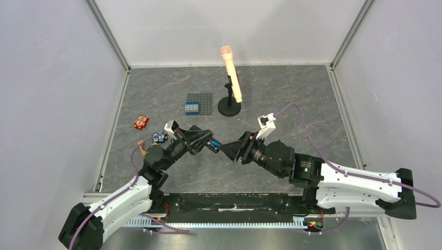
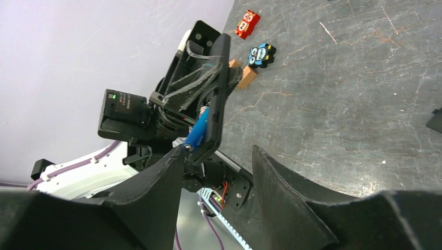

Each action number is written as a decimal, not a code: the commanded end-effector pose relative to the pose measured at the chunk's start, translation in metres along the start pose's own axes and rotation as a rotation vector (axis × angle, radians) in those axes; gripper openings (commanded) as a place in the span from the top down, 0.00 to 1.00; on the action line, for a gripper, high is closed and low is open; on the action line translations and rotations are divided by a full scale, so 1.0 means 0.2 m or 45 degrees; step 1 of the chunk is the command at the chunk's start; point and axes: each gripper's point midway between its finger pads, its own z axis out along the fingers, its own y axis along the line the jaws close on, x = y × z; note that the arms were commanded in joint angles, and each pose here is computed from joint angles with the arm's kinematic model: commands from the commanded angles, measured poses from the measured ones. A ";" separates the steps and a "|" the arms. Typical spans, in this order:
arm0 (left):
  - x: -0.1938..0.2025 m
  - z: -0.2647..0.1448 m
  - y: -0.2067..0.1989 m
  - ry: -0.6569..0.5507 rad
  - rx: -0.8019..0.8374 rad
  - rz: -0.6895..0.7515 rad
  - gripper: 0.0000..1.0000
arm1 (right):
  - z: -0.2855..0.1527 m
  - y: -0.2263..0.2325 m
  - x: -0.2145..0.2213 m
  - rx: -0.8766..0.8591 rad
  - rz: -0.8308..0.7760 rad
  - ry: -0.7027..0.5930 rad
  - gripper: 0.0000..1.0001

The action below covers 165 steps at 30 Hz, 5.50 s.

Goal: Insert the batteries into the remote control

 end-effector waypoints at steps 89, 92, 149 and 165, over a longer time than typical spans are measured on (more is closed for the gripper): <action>0.14 -0.02 -0.23 0.131 0.156 0.146 0.98 | 0.09 -0.09 0.00 0.183 0.062 -0.045 0.63; 0.17 -0.02 -0.25 0.165 0.163 0.191 0.98 | 0.09 -0.11 0.00 0.212 0.064 -0.037 0.66; 0.16 0.05 -0.06 0.239 -0.103 0.725 0.98 | -0.05 -0.20 -0.10 0.336 0.136 -0.037 0.66; 0.28 0.01 -0.08 0.439 -0.030 0.831 0.98 | 0.01 -0.05 0.02 0.050 -0.066 0.114 0.37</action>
